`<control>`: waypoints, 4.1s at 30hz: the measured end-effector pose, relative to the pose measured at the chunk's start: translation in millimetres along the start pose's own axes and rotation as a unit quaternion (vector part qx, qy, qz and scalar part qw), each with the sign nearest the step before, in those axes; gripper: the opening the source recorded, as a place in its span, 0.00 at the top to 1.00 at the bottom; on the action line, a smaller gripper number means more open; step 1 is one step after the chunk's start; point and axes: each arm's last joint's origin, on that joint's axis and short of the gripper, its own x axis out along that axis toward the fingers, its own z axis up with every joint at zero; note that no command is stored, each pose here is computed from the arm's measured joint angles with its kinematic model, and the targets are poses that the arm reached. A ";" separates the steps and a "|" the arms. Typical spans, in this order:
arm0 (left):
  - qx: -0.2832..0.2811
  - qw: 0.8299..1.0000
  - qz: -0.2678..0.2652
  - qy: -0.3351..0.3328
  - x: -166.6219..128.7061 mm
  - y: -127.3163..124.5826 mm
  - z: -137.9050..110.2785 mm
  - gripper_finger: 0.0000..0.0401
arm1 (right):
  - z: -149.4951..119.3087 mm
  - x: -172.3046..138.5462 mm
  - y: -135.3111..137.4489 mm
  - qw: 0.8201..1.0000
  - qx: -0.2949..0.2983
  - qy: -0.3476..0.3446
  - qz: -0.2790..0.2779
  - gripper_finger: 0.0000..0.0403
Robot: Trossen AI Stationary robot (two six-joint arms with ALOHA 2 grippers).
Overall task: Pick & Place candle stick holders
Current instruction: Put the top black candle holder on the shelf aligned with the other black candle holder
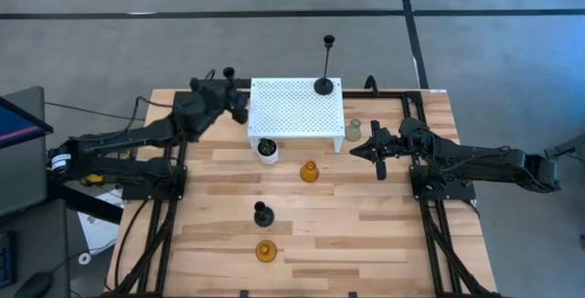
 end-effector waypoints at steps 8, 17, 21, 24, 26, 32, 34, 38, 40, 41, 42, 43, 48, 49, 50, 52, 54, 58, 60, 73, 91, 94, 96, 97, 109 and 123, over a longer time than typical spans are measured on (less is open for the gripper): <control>-0.017 0.995 -0.095 -0.007 45.7 -9.4 26.8 0.97 | 0.0 0.0 0.0 1.000 -0.012 0.000 0.000 1.00; -0.028 0.980 -0.195 0.028 128.4 -36.0 29.2 0.97 | -0.3 0.0 0.0 1.000 -0.012 0.001 0.000 1.00; -0.027 0.978 -0.203 0.030 148.9 -41.6 30.0 0.97 | -1.5 0.0 -0.1 1.000 -0.009 0.007 0.000 1.00; -0.028 0.978 -0.202 0.034 155.1 -42.4 28.2 0.97 | -1.6 0.0 -0.1 1.000 -0.009 0.008 0.000 1.00; -0.038 0.978 -0.201 0.036 157.9 -42.3 27.7 0.97 | -1.6 0.0 -0.1 1.000 -0.009 0.008 0.000 1.00; -0.039 0.976 -0.210 0.042 170.3 -45.7 23.8 0.96 | -1.3 0.0 -0.1 1.000 -0.009 0.006 0.000 1.00; -0.039 0.976 -0.211 0.042 173.1 -46.9 24.0 0.96 | -1.3 0.0 0.0 1.000 -0.009 0.006 0.000 1.00; -0.039 0.976 -0.211 0.040 177.9 -48.8 25.4 0.96 | -1.3 0.0 0.0 1.000 -0.009 0.006 0.000 1.00; -0.039 0.976 -0.211 0.040 178.0 -48.7 25.7 0.96 | -1.3 0.0 0.0 1.000 -0.009 0.006 0.000 1.00; -0.039 0.976 -0.211 0.039 178.1 -48.7 26.2 0.96 | -1.3 0.0 -0.1 1.000 -0.009 0.006 0.000 1.00; -0.039 0.976 -0.211 0.040 178.1 -48.7 26.1 0.96 | -1.3 0.0 0.0 1.000 -0.009 0.006 0.000 1.00; -0.039 0.976 -0.211 0.041 178.0 -48.7 26.0 0.96 | -1.2 0.0 0.0 1.000 -0.009 0.006 0.000 1.00; -0.038 0.976 -0.211 0.044 177.9 -48.9 25.3 0.96 | -1.2 0.0 0.0 1.000 -0.009 0.006 0.000 1.00; -0.038 0.976 -0.211 0.046 177.9 -48.9 24.9 0.96 | -1.2 0.0 0.0 1.000 -0.009 0.006 0.000 1.00; -0.038 0.976 -0.211 0.047 177.8 -48.9 24.6 0.96 | -1.2 0.0 0.0 1.000 -0.009 0.006 0.000 1.00; -0.037 0.975 -0.212 0.049 178.3 -49.6 23.6 0.96 | -1.2 0.0 0.0 1.000 -0.009 0.006 0.000 1.00; -0.037 0.975 -0.212 0.050 178.6 -49.8 23.0 0.96 | -1.3 0.0 0.0 1.000 -0.009 0.006 0.000 1.00; -0.036 0.976 -0.210 0.055 180.8 -51.2 19.2 0.96 | -1.3 0.0 0.0 1.000 -0.009 0.006 0.000 1.00; -0.036 0.976 -0.209 0.055 180.9 -51.2 19.1 0.96 | -1.3 0.0 0.0 1.000 -0.009 0.006 0.000 1.00; -0.044 0.975 -0.211 0.059 185.5 -55.6 12.5 0.96 | -1.3 0.0 -0.1 1.000 -0.010 0.006 0.000 1.00; -0.048 0.976 -0.200 0.073 190.3 -57.6 3.3 0.85 | -1.5 -0.1 0.0 1.000 -0.010 0.007 0.000 1.00; -0.049 0.979 -0.187 0.070 190.1 -56.6 4.7 0.81 | -1.6 0.0 0.0 1.000 -0.010 0.008 0.000 1.00; -0.049 0.979 -0.184 0.072 190.2 -56.5 4.2 0.79 | -1.6 0.0 -0.1 1.000 -0.010 0.008 0.000 1.00; -0.049 0.979 -0.184 0.071 190.2 -56.4 4.3 0.78 | -1.6 -0.1 0.0 1.000 -0.010 0.008 0.000 1.00; -0.047 0.979 -0.184 0.069 190.2 -56.6 4.6 0.54 | -2.3 0.0 -0.1 1.000 -0.008 0.011 0.000 1.00; -0.039 0.981 -0.188 0.028 164.2 -44.9 42.0 0.40 | -4.3 -0.1 -0.1 1.000 -0.004 0.022 -0.001 1.00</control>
